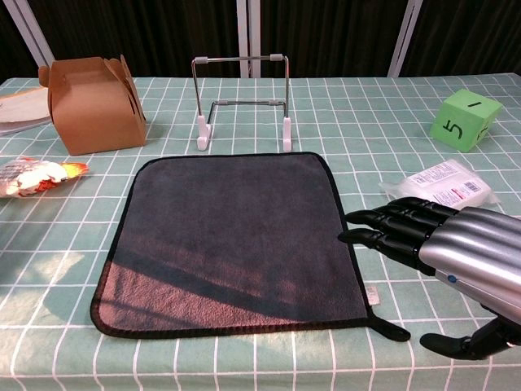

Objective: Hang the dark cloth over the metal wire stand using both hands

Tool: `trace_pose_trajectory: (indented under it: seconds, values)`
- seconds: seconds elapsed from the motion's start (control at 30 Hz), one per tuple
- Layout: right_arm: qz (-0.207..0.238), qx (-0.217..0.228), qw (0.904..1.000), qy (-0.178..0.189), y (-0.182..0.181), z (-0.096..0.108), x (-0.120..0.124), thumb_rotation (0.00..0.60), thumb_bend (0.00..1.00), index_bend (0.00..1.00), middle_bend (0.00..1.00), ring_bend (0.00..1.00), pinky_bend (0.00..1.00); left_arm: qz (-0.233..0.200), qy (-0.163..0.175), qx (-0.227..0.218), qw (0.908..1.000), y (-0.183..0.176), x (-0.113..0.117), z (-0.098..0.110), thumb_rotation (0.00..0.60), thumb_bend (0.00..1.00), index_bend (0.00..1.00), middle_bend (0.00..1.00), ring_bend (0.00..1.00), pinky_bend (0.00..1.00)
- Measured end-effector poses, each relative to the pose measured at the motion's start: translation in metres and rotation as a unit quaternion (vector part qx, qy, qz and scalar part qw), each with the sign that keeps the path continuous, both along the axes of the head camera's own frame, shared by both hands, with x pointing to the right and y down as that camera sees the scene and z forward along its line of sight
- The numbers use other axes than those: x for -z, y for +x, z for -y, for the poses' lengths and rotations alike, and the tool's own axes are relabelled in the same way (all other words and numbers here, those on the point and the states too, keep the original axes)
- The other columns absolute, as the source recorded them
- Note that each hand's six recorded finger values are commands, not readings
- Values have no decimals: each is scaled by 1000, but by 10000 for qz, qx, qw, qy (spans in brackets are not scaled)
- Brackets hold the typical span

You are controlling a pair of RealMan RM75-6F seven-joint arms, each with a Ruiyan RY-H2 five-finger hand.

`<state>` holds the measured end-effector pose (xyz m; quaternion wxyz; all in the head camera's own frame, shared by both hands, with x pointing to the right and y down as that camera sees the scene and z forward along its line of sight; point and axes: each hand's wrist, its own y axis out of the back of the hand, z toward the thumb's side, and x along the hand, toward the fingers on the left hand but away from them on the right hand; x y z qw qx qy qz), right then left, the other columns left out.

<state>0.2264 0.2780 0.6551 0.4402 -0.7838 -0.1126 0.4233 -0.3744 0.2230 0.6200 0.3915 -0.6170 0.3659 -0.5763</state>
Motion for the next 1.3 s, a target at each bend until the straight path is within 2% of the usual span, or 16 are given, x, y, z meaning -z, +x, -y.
trace_pose_trajectory:
  seconds: [0.4, 0.67, 0.97, 1.3]
  values:
    - [86, 220, 9997, 53, -12, 2, -7, 600, 176, 0, 0, 0, 0, 23, -14, 10, 10000, 0, 0, -3, 600, 0, 25, 28, 64, 184]
    - [61, 411, 9991, 93, -24, -2, -20, 600, 176, 0, 0, 0, 0, 32, -7, -15, 10000, 1, 1, -2, 600, 0, 25, 29, 64, 184]
    - [25, 410, 9989, 208, -33, 3, -30, 600, 176, 4, 0, 0, 0, 31, -22, 33, 10000, -3, -1, -2, 600, 0, 25, 28, 64, 184]
    - [23, 380, 9987, 336, -41, 12, -38, 600, 189, 166, 0, 0, 0, 48, -43, 60, 10000, -5, -1, -2, 600, 0, 25, 29, 64, 184]
